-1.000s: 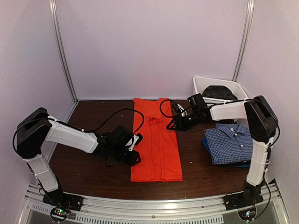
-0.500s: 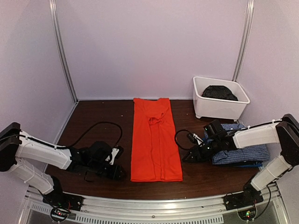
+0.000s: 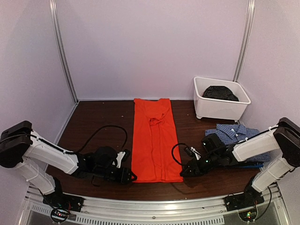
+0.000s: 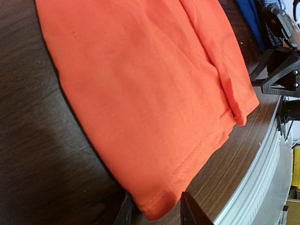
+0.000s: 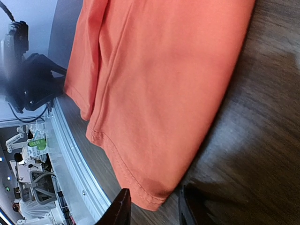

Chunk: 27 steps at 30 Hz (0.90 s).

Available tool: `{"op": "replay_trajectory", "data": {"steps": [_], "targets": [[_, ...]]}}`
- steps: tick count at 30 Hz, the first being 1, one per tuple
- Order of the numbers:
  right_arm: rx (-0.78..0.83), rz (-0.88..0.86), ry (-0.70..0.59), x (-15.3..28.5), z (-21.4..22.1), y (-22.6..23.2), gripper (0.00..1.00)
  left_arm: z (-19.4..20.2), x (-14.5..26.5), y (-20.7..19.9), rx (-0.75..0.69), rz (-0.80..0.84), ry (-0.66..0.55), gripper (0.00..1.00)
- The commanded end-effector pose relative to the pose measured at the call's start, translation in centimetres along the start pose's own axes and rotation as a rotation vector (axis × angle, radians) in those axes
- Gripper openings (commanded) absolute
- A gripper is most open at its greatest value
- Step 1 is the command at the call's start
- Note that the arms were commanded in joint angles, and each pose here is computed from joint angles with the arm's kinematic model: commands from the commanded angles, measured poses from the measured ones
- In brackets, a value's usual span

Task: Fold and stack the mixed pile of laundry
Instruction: Pick up the rectangle-folded T-shirt from the corner of the board.

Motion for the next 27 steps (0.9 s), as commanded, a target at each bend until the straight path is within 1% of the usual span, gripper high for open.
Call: {"op": "replay_trajectory", "data": {"steps": [1, 4, 7, 9, 11, 13, 17, 20, 23, 25, 27], "targets": [[-0.035, 0.002, -0.001, -1.3, 0.8, -0.6, 0.35, 0.6, -0.9, 0.0, 0.018, 0.001, 0.017, 0.36], [-0.041, 0.002, 0.002, -1.8, 0.8, -0.6, 0.34, 0.9, -1.3, 0.0, 0.017, 0.004, 0.028, 0.33], [-0.040, -0.005, 0.015, -2.3, 1.1, -0.4, 0.30, 0.8, -1.4, 0.2, 0.020, -0.006, 0.027, 0.26], [-0.038, 0.006, 0.017, -2.3, 1.3, -0.5, 0.22, 0.8, -1.4, 0.1, 0.017, -0.009, 0.028, 0.18], [-0.033, 0.013, 0.011, -2.2, 1.4, -0.3, 0.08, 0.9, -1.4, -0.2, 0.004, -0.005, 0.033, 0.09], [-0.013, 0.020, 0.015, -2.1, 1.8, 0.0, 0.01, 1.4, -1.4, -0.9, -0.031, 0.001, 0.049, 0.01], [0.022, 0.015, 0.039, -1.8, 4.1, 0.7, 0.00, 3.0, -1.2, -3.5, -0.137, 0.020, 0.091, 0.00], [0.059, -0.013, 0.046, -1.3, 5.9, 1.9, 0.00, 4.0, -0.3, -4.9, -0.171, 0.041, 0.080, 0.00], [0.114, -0.015, -0.018, -0.1, 4.9, 3.4, 0.00, 3.1, 0.5, -5.6, -0.189, 0.049, 0.030, 0.00], [0.181, 0.033, -0.065, 0.4, 3.4, 4.0, 0.00, 1.7, 0.7, -6.0, -0.230, 0.012, -0.019, 0.00], [0.224, 0.081, -0.091, 0.5, 1.8, 4.3, 0.00, 0.4, 0.6, -6.4, -0.285, -0.036, -0.042, 0.00]]}}
Point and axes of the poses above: each gripper's point midway between its finger pads, its own x axis back along the fingers, its own y axis along the line the jaws close on, z = x × y, the point moved 3 cm from there along x, back along the fingers, and after that the axes turned 1 degree about -x, right-handed, at the moved point
